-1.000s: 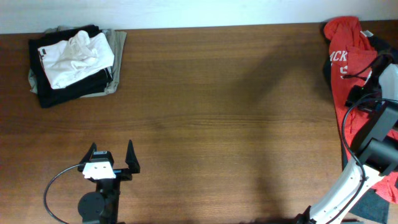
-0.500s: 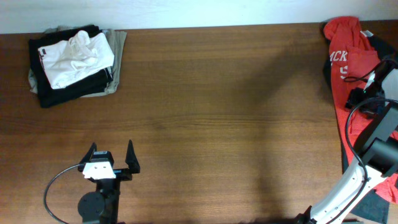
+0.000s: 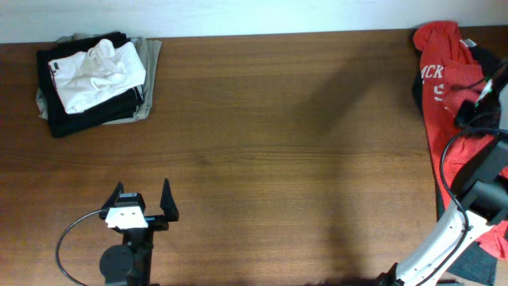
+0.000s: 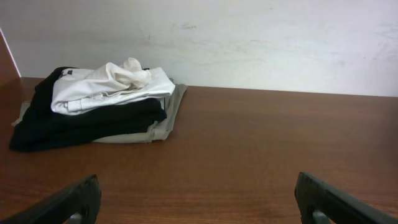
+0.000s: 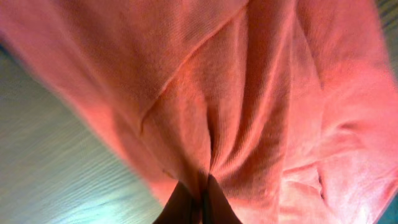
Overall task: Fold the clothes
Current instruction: 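Reach the right gripper to the red t-shirt on the right and grasp it, then drag the red t-shirt with the right gripper to the table center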
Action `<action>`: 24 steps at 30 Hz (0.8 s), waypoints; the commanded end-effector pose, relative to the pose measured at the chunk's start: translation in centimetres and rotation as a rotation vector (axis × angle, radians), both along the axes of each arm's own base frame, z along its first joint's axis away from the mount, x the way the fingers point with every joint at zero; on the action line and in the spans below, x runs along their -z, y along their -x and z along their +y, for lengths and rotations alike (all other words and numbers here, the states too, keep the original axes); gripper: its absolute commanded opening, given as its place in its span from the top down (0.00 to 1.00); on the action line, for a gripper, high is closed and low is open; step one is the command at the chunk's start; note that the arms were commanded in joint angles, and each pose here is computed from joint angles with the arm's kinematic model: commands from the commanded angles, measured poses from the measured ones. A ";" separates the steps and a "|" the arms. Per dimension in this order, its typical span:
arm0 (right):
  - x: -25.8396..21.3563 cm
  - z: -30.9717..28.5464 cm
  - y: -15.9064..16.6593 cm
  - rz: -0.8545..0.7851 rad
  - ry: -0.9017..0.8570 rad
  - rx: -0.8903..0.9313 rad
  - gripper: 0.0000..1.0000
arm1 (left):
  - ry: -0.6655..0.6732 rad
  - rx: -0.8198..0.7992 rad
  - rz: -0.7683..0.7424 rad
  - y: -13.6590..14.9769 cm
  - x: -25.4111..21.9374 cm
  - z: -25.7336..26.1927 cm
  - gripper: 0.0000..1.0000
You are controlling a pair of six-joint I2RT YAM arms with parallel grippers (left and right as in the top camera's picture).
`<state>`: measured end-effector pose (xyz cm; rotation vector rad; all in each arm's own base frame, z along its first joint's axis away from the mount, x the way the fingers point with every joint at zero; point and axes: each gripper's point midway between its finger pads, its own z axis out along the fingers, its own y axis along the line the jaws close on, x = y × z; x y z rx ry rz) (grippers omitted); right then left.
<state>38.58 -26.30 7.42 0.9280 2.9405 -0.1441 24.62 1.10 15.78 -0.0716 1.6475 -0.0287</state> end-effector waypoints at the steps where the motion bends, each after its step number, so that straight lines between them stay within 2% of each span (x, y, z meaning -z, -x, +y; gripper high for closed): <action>1: -6.8 5.7 -5.3 -0.194 -0.076 -0.090 0.96 | -0.001 -0.008 0.003 0.0 0.2 0.2 0.01; 4: -11.9 16.0 -9.5 -0.326 -0.150 -0.310 0.96 | -0.001 -0.008 0.003 0.0 0.2 0.2 0.01; 6: -13.2 22.5 -10.9 -0.359 -0.171 -0.442 0.96 | -0.001 -0.008 0.003 0.0 0.2 0.2 0.01; 7: -13.5 28.4 -11.5 -0.374 -0.192 -0.537 0.96 | -0.001 -0.008 0.003 0.0 0.2 0.2 0.01; 9: -13.8 35.4 -11.6 -0.397 -0.216 -0.660 0.96 | -0.001 -0.008 0.003 0.0 0.2 0.2 0.01; 11: -14.4 44.9 -10.6 -0.449 -0.250 -0.827 0.96 | -0.001 -0.008 0.003 0.0 0.2 0.2 0.01; 13: -14.9 54.3 -8.1 -0.502 -0.299 -0.986 0.96 | -0.001 -0.008 0.003 0.0 0.2 0.2 0.01; 17: -14.8 63.4 -3.1 -0.526 -0.359 -1.160 0.96 | -0.001 -0.008 0.003 0.0 0.2 0.2 0.01; 19: -14.9 65.8 -1.1 -0.528 -0.365 -1.214 0.94 | -0.001 -0.008 0.003 0.0 0.2 0.2 0.01; 20: -15.0 66.5 -0.5 -0.533 -0.371 -1.231 0.85 | -0.001 -0.008 0.003 0.0 0.2 0.2 0.01; 21: -15.0 66.7 -0.4 -0.536 -0.366 -1.235 0.60 | -0.001 -0.008 0.003 0.0 0.2 0.2 0.01; 22: -14.8 66.2 -0.7 -0.533 -0.335 -1.226 0.18 | -0.001 -0.008 0.003 0.0 0.2 0.2 0.01; 23: -14.8 65.1 -1.5 -0.531 -0.286 -1.202 0.06 | -0.001 -0.008 0.003 0.0 0.2 0.2 0.01; 24: -14.9 63.5 -2.3 -0.525 -0.248 -1.172 0.01 | -0.001 -0.008 0.003 0.0 0.2 0.2 0.01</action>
